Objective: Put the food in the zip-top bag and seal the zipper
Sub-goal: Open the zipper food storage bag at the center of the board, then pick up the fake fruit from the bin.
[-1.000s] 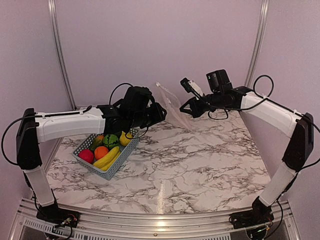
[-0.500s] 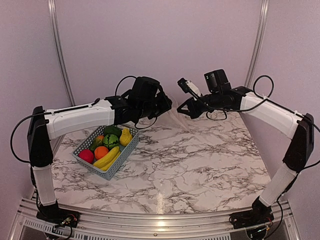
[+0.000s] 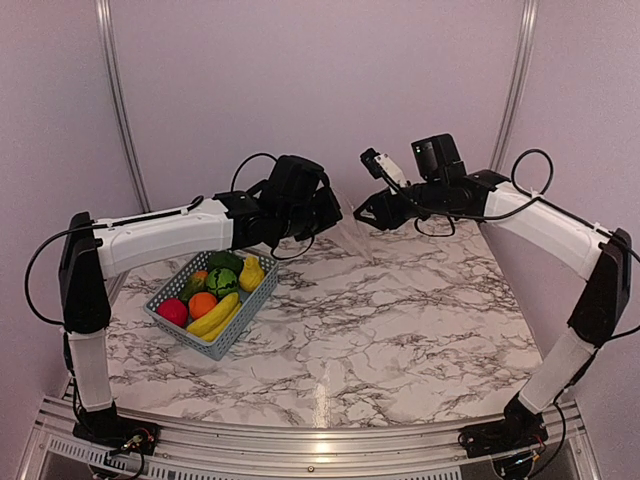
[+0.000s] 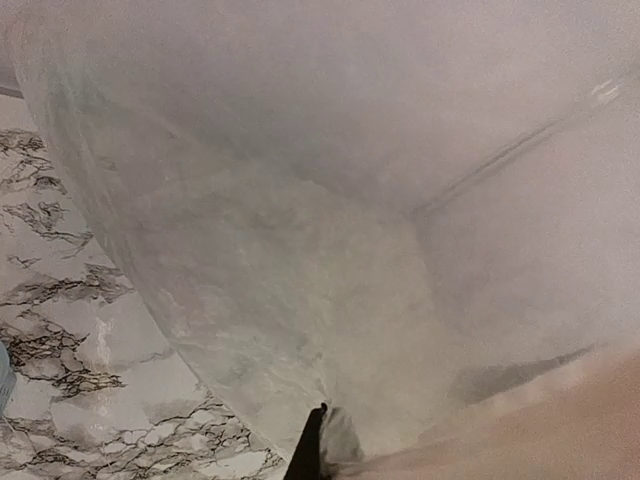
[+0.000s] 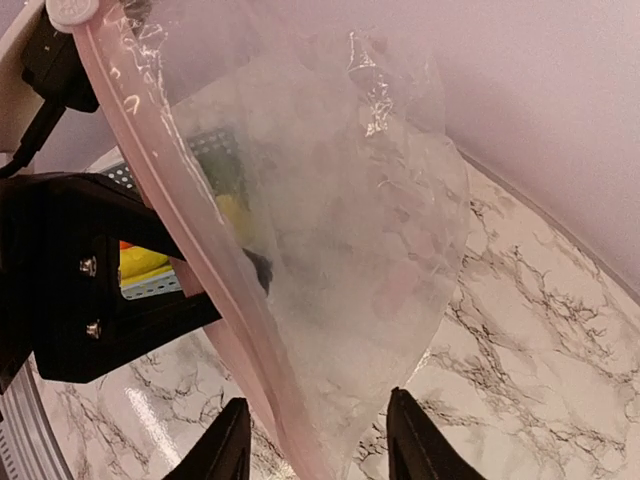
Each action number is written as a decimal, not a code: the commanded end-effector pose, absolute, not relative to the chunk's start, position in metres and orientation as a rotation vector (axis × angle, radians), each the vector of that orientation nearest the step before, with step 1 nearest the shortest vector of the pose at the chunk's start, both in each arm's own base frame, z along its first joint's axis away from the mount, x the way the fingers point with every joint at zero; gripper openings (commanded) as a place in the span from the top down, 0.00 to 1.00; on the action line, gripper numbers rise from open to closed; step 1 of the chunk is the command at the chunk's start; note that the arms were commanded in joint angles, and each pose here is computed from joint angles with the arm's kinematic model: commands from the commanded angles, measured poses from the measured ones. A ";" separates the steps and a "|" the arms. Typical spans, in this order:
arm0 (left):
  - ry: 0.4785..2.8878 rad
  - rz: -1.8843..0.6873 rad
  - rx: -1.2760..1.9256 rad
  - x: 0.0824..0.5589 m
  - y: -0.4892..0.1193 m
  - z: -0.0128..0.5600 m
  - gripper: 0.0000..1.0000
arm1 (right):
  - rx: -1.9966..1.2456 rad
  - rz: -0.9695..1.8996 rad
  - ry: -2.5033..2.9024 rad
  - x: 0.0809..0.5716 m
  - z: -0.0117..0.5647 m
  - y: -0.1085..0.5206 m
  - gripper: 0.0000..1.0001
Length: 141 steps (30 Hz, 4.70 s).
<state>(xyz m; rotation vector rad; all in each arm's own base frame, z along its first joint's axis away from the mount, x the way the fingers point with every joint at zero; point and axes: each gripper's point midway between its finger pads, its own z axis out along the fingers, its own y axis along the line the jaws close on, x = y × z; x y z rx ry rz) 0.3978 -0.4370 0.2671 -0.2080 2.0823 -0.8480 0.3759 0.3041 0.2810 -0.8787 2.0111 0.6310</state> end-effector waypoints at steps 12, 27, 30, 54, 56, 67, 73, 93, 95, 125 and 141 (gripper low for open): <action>2.044 -0.890 -0.083 0.385 -0.453 0.289 1.00 | -0.807 0.371 1.934 0.417 0.301 0.307 0.91; 2.039 -0.895 -0.018 0.374 -0.446 0.289 1.00 | -0.619 0.076 1.916 0.470 0.317 0.241 1.00; 2.037 -0.891 -0.007 0.374 -0.446 0.290 1.00 | -0.660 0.087 1.914 0.466 0.313 0.243 1.00; 2.060 -0.242 0.054 0.373 -0.283 0.289 0.24 | -0.463 -0.196 1.906 0.492 0.352 0.081 1.00; 2.087 -0.249 0.011 0.367 -0.269 0.280 0.25 | -0.399 -0.225 1.903 0.492 0.360 0.060 1.00; 2.155 -0.571 -0.021 0.361 -0.316 0.260 0.35 | -0.784 0.616 2.171 0.387 0.225 0.212 1.00; 2.272 -0.445 0.061 0.357 -0.309 0.236 0.31 | -0.833 0.665 2.208 0.382 0.200 0.226 1.00; 2.583 -0.153 -0.064 0.308 -0.217 0.166 0.30 | -1.087 0.737 2.135 0.388 0.197 0.235 1.00; 2.618 -0.169 -0.079 0.315 -0.218 0.158 0.32 | -1.102 0.723 2.133 0.386 0.199 0.233 1.00; 2.725 -0.140 -0.170 0.447 -0.242 0.072 0.53 | -1.166 0.559 2.225 0.390 0.199 0.206 1.00; 2.521 -0.335 -0.099 0.439 -0.250 0.188 0.90 | -1.137 0.547 2.251 0.392 0.230 0.206 1.00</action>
